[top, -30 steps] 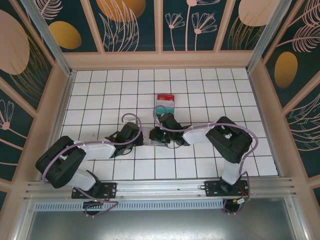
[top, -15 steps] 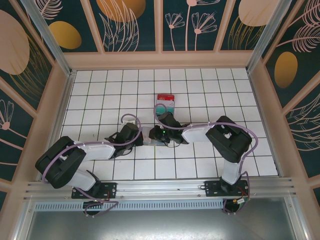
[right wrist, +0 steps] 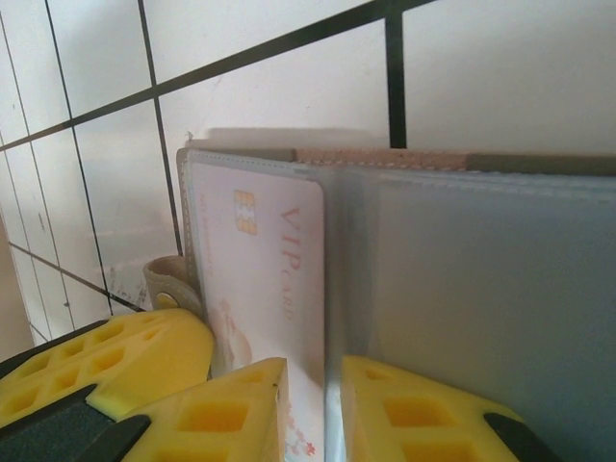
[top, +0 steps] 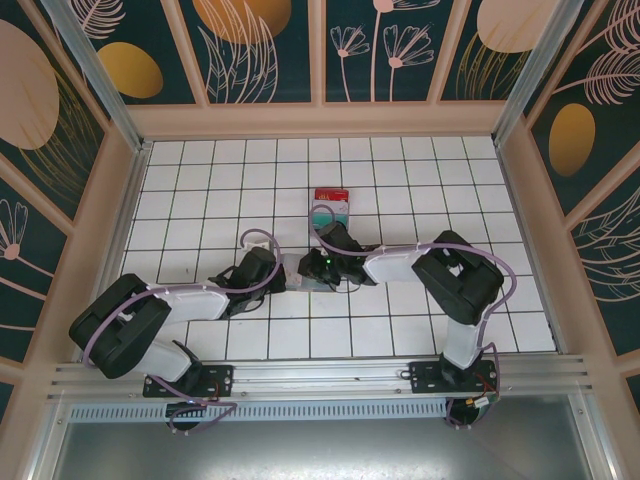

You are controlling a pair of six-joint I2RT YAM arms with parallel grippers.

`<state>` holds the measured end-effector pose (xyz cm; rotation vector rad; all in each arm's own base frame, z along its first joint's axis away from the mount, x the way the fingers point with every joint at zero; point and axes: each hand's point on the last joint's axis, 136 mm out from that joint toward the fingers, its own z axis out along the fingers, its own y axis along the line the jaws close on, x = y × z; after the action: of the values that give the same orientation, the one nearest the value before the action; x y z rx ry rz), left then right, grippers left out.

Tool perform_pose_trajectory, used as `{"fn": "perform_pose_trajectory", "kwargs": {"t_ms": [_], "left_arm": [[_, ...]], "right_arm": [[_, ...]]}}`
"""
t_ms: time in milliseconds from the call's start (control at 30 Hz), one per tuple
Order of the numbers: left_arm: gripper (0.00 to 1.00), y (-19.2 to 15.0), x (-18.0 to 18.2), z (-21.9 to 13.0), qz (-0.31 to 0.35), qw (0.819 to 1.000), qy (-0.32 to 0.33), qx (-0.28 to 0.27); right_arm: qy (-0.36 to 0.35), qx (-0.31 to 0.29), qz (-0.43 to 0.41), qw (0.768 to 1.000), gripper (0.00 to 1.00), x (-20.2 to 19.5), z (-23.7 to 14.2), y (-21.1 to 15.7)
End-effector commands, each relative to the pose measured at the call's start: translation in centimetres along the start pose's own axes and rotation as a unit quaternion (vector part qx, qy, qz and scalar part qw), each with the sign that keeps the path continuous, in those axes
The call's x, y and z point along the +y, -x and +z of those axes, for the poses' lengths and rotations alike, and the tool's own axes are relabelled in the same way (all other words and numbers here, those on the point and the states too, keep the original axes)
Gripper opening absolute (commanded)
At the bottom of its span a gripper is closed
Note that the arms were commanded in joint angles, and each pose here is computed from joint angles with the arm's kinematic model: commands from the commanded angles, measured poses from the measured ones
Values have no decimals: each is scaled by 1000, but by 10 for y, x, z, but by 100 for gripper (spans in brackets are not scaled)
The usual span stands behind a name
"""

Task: Take the credit cards out of the card holder

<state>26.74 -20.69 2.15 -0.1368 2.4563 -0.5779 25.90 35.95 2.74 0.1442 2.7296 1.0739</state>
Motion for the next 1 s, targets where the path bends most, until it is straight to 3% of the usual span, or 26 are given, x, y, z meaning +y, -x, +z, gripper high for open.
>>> {"fn": "perform_pose_trajectory", "kwargs": {"t_ms": [0,433,667,967], "left_arm": [[0,-19,22,1,-1,999,38,27],[0,-20,16,1,1,999,21,31],[0,-21,17,1,0,999,24,31],[0,-18,26,-3,0,999,45,22]], "right_arm": [[-67,-10,10,998,23,-31,-3,3],[-33,11,-3,999,15,-12,12,-2],[-22,6,-2,1000,0,-10,8,-2],[-15,-19,1,1000,0,-14,-12,4]]}}
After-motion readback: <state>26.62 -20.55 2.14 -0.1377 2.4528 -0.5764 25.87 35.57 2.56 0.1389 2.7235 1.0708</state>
